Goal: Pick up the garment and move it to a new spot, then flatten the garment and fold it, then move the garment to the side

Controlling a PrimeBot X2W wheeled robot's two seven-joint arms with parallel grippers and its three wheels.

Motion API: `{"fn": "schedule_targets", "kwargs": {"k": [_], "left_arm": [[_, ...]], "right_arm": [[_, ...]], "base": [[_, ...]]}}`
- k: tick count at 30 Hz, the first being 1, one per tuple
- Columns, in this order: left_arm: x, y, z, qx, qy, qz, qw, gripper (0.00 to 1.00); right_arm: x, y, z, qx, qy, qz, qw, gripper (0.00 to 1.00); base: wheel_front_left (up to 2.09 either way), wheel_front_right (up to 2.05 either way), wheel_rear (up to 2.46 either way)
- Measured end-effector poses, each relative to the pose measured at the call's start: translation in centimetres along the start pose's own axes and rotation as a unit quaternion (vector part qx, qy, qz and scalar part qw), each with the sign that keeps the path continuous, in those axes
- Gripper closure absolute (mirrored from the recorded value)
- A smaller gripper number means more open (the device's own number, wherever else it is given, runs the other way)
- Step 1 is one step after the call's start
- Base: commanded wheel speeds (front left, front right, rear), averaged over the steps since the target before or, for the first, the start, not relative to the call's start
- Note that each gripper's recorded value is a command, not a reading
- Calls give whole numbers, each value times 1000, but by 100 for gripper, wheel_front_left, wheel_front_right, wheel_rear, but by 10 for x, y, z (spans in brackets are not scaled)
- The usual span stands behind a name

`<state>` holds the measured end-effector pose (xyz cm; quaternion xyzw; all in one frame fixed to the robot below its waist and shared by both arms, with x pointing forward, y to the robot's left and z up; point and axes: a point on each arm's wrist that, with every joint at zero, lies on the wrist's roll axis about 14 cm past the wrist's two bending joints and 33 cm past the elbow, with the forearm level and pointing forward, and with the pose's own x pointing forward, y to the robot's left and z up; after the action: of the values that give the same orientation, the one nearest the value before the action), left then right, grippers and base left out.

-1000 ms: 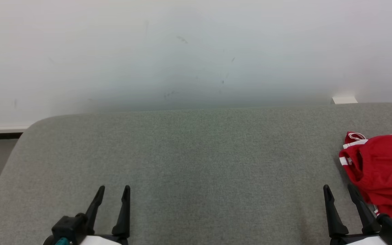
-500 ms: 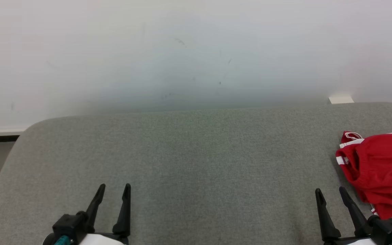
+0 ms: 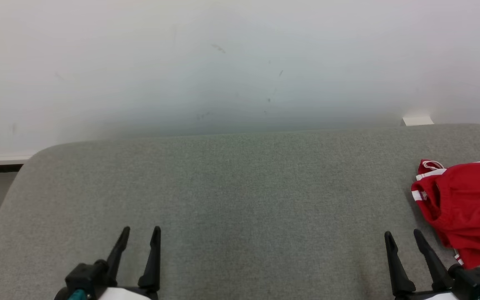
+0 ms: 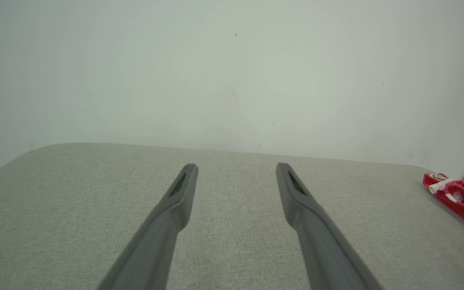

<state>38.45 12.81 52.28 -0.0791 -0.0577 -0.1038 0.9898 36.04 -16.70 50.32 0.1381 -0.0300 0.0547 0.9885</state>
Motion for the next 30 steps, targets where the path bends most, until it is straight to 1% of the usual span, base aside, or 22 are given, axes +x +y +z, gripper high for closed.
{"fn": "schedule_targets", "kwargs": {"k": [1,5,6,8,9,10,11,13,14,15,16,19,30], "left_arm": [[-1,0,-3,-1,4,0,1000,100],[-9,1,-18,-6,28,6,1000,100],[-14,3,-27,-13,42,11,999,100],[-15,4,-28,-21,45,15,999,100],[-15,7,-29,-38,47,22,998,100],[-15,7,-29,-38,47,22,998,100],[-15,10,-30,-56,50,30,997,100],[-16,12,-30,-75,51,37,995,100],[-16,12,-30,-75,51,37,995,100],[-16,14,-30,-91,52,43,994,100],[-16,14,-30,-91,52,43,994,100],[-16,18,-30,-117,51,53,990,100],[-15,29,-28,-204,49,81,974,100]], "right_arm": [[-1,0,-2,1,3,-1,1000,100],[-7,-1,-16,6,25,-7,1000,100],[-11,-2,-24,12,38,-12,999,100],[-12,-3,-26,18,41,-14,999,100],[-11,-6,-25,37,42,-22,998,100],[-11,-6,-25,37,42,-22,998,100],[-11,-9,-25,52,43,-29,997,100],[-11,-11,-25,70,43,-35,996,100],[-11,-11,-25,70,43,-35,996,100],[-10,-13,-25,84,43,-40,995,100],[-10,-13,-25,84,43,-40,995,100],[-10,-16,-24,108,43,-48,992,100],[-6,-23,-21,189,38,-70,979,100]], "base": [[0,0,0],[0,0,0],[0,0,0],[0,0,0],[0,0,0],[0,0,0],[0,0,0],[0,0,0],[0,0,0],[0,0,0],[0,0,0],[0,0,0],[0,0,0]]}}
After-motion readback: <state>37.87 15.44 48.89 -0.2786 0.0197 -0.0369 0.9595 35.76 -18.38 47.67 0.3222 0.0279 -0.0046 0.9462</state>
